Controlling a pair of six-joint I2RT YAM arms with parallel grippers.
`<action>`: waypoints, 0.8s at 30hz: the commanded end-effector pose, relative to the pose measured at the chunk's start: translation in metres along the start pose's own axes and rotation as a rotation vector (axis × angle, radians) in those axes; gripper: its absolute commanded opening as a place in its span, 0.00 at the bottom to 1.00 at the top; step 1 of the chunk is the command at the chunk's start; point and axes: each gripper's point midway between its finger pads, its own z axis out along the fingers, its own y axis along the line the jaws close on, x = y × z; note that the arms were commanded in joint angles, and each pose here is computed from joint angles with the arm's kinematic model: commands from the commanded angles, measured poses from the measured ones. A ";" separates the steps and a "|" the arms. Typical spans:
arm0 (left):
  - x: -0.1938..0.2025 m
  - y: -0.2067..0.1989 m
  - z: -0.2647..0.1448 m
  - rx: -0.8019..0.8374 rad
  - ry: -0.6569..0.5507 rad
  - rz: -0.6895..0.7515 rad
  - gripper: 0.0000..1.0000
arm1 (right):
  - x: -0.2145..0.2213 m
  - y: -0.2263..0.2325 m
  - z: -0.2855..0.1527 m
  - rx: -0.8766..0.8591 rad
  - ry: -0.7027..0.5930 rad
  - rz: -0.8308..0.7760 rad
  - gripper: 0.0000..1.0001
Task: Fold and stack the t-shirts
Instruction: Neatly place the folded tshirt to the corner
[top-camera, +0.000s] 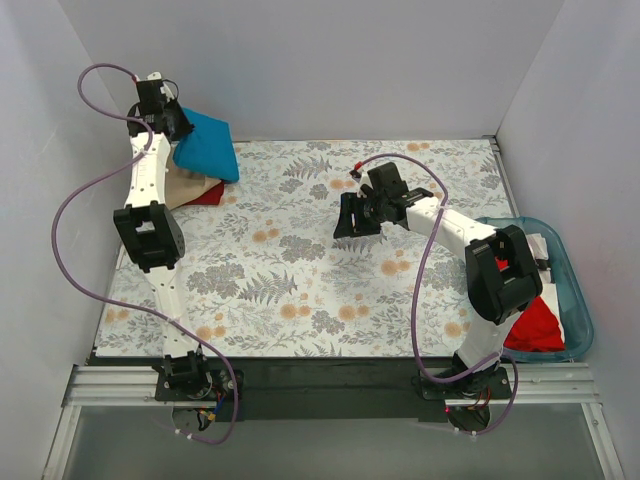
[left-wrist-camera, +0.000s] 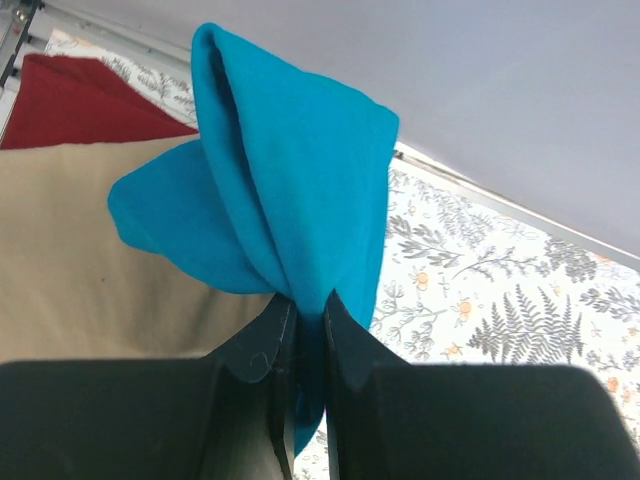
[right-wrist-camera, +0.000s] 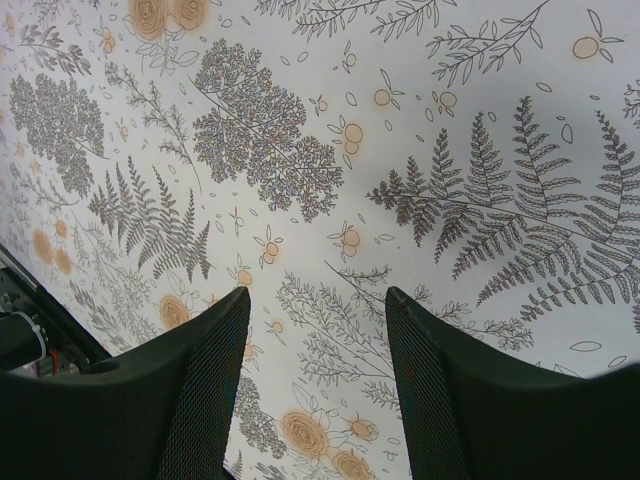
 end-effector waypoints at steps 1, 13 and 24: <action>-0.076 -0.032 -0.062 0.090 -0.202 0.014 0.00 | -0.011 0.009 -0.004 -0.011 -0.027 -0.030 0.63; -0.081 -0.013 -0.071 0.082 -0.203 -0.027 0.00 | -0.014 0.011 -0.005 -0.008 -0.034 -0.033 0.63; 0.021 0.155 -0.028 -0.252 0.046 -0.370 0.47 | -0.006 0.020 0.003 -0.020 -0.004 -0.060 0.63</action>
